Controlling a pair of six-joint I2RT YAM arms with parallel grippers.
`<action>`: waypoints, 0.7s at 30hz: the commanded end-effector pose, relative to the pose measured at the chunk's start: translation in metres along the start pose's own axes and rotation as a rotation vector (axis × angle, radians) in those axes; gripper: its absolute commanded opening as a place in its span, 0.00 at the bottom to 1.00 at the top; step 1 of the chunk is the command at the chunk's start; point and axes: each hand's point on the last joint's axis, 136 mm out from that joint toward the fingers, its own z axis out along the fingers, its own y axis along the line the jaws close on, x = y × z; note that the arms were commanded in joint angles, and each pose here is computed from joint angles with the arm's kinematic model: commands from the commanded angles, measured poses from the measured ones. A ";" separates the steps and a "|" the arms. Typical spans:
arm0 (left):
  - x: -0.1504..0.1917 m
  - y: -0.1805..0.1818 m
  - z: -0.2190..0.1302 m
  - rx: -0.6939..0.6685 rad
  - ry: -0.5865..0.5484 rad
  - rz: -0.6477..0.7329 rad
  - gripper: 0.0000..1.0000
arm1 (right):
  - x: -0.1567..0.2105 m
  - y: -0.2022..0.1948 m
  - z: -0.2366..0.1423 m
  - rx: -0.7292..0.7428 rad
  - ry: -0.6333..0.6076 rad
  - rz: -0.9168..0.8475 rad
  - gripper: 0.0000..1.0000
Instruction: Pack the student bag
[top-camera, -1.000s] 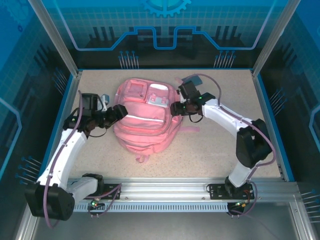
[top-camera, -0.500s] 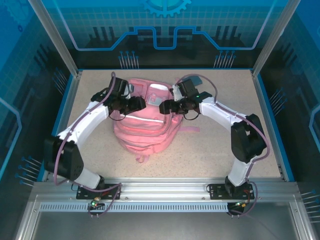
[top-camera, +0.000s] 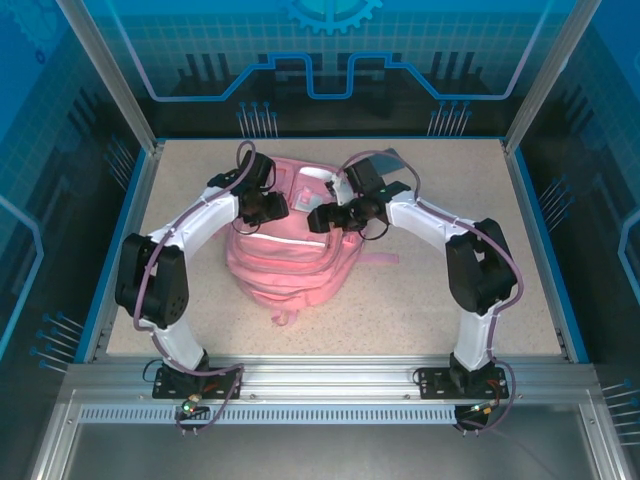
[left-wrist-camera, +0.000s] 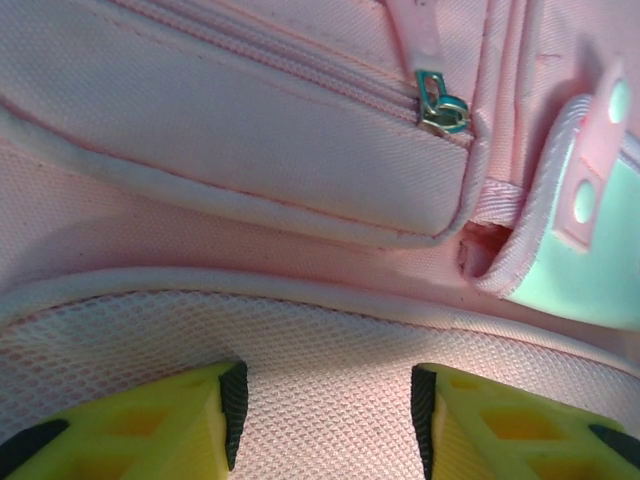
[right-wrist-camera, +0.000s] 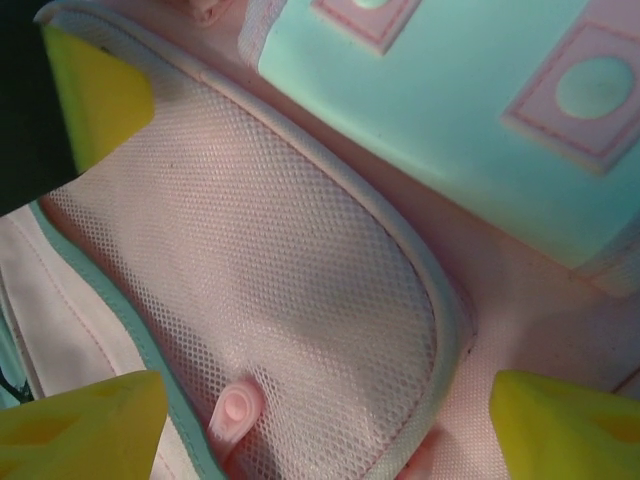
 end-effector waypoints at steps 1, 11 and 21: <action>0.005 0.016 0.008 -0.094 0.024 -0.038 0.52 | 0.016 0.012 0.004 -0.046 0.066 -0.055 0.86; 0.010 0.018 0.017 -0.105 0.053 -0.059 0.54 | 0.052 0.037 -0.002 -0.107 0.186 -0.180 0.85; 0.009 0.015 0.014 -0.089 0.055 -0.054 0.55 | 0.079 0.035 -0.008 -0.064 0.225 -0.244 0.71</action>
